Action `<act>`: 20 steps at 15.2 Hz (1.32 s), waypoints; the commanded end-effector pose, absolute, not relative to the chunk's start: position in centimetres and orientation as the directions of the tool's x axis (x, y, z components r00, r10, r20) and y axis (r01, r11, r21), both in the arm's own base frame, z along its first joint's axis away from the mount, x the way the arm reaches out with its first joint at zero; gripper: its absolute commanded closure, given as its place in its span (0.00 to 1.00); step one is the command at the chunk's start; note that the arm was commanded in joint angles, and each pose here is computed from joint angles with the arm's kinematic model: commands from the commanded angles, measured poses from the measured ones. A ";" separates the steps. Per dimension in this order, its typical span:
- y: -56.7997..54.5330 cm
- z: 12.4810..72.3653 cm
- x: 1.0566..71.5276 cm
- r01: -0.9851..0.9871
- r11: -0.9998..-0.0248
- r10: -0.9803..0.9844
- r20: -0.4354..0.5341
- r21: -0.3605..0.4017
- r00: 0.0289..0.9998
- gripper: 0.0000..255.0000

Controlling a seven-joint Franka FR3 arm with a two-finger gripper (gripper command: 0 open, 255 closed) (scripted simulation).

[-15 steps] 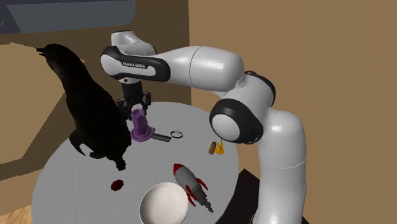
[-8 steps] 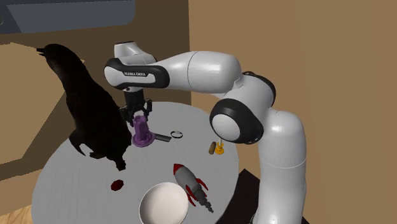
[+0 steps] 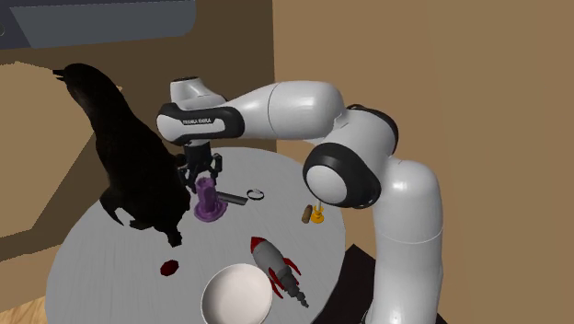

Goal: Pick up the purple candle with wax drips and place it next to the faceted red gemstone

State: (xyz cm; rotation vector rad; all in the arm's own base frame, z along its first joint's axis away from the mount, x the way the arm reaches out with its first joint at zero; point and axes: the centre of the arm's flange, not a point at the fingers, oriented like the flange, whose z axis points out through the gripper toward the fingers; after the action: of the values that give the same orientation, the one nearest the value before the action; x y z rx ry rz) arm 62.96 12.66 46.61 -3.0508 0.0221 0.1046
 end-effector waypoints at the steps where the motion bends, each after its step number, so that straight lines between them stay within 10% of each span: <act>1: 12.7 45.6 63.0 -0.018 -0.996 -0.012 -0.068 -0.088 0.998 1.00; 20: 12.7 36.7 63.0 -0.018 -0.996 -0.012 -0.068 -0.088 0.998 1.00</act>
State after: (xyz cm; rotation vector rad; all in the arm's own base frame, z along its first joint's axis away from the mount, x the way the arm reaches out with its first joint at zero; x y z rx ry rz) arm 62.97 12.71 36.80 -3.0509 0.0224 0.1047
